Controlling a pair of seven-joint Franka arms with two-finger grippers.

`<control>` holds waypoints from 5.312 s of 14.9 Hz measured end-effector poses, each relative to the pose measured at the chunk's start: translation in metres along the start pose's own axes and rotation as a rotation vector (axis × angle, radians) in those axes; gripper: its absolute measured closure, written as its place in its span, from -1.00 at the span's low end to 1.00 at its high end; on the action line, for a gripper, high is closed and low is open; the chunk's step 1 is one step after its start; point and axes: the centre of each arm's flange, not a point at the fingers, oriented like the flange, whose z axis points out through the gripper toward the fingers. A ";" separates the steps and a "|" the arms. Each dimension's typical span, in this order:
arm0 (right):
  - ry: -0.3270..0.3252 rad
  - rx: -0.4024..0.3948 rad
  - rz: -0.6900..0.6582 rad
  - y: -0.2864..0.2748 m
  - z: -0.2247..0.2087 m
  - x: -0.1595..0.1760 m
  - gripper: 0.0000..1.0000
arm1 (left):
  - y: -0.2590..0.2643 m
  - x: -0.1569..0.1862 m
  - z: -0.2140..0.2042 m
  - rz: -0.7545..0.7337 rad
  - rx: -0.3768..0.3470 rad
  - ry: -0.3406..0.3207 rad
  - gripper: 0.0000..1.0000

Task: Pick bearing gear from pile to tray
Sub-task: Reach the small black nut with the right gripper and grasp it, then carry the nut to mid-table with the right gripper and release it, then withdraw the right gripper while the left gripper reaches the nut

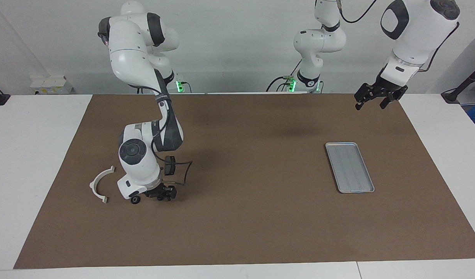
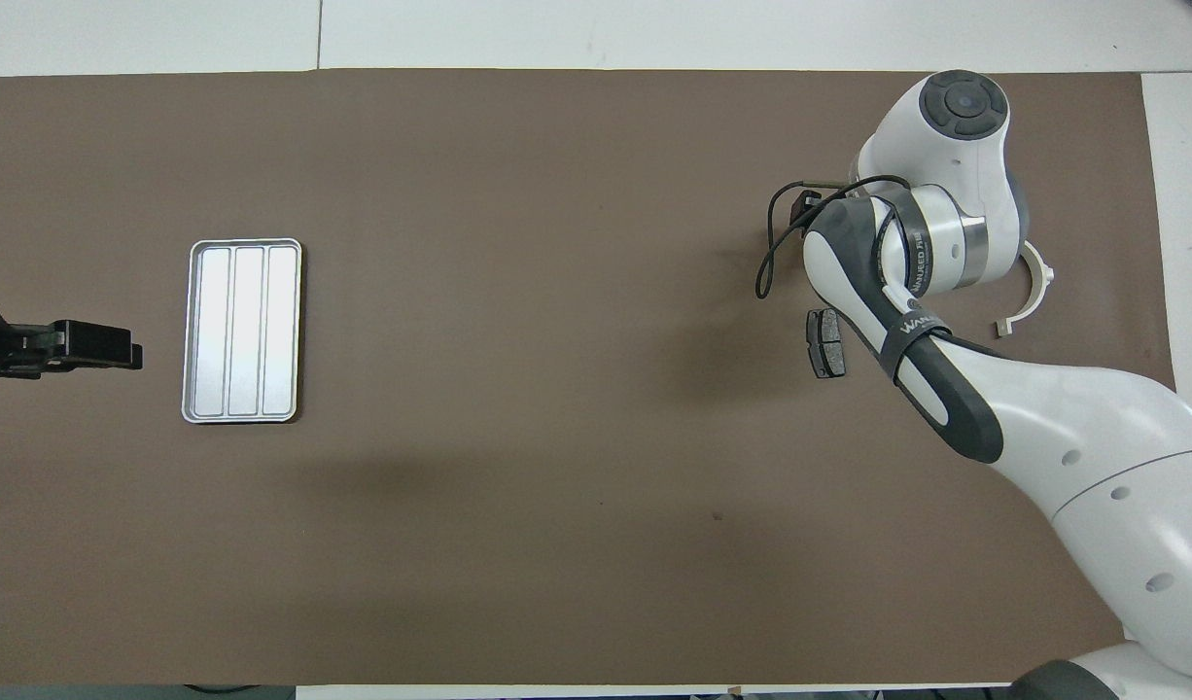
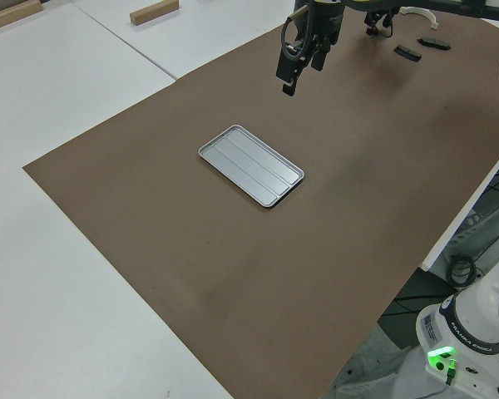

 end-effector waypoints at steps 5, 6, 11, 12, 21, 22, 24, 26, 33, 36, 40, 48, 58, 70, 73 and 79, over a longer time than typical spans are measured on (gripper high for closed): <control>0.000 0.001 0.001 -0.002 0.003 0.000 -0.62 | 0.005 0.000 0.000 -0.002 0.001 0.000 -1.00; 0.003 0.002 0.001 -0.002 0.002 0.000 -0.46 | 0.007 0.000 0.000 -0.002 0.002 0.000 -1.00; 0.012 0.007 0.005 -0.003 -0.005 0.001 0.52 | 0.012 0.000 0.000 -0.004 0.003 0.000 -1.00; 0.012 0.007 0.007 -0.002 -0.005 0.001 0.52 | 0.012 0.000 0.000 -0.004 0.003 0.000 -1.00; -0.108 -0.050 -0.027 -0.023 -0.097 -0.018 0.52 | 0.007 -0.001 0.000 -0.018 0.002 0.000 -1.00; -0.124 -0.042 -0.033 -0.044 -0.132 -0.033 0.52 | 0.007 -0.001 0.001 -0.018 0.002 -0.001 -1.00; -0.146 -0.011 0.029 -0.092 -0.188 -0.068 0.52 | 0.007 -0.001 0.001 -0.018 0.002 -0.001 -1.00; -0.142 0.006 0.128 -0.149 -0.215 -0.106 0.52 | 0.007 -0.001 0.001 -0.018 0.002 -0.002 -1.00; -0.064 0.104 0.373 -0.295 -0.219 -0.202 0.52 | 0.008 -0.003 0.014 -0.021 0.002 0.012 -1.00; -0.053 0.118 0.408 -0.321 -0.179 -0.208 0.52 | 0.008 -0.005 0.014 -0.022 0.002 0.019 -1.00; 0.009 0.121 0.434 -0.359 -0.087 -0.210 0.52 | 0.008 -0.006 0.013 -0.023 0.001 0.025 -1.00; 0.042 0.104 0.424 -0.359 -0.026 -0.202 0.52 | 0.007 -0.006 0.021 -0.025 0.001 0.028 -1.00; 0.026 0.016 0.354 -0.251 -0.142 -0.112 -1.00 | 0.031 -0.005 0.024 -0.018 0.034 0.044 -1.00; -0.006 0.008 -0.012 0.065 -0.098 0.009 -1.00 | 0.229 0.049 0.180 -0.137 0.086 0.019 -1.00; -0.012 0.007 0.007 0.086 -0.062 -0.004 -1.00 | 0.285 0.052 0.197 -0.187 0.074 0.024 -1.00; 0.036 0.009 0.023 0.105 -0.012 -0.002 -1.00 | 0.358 0.031 0.202 -0.218 0.011 0.030 -1.00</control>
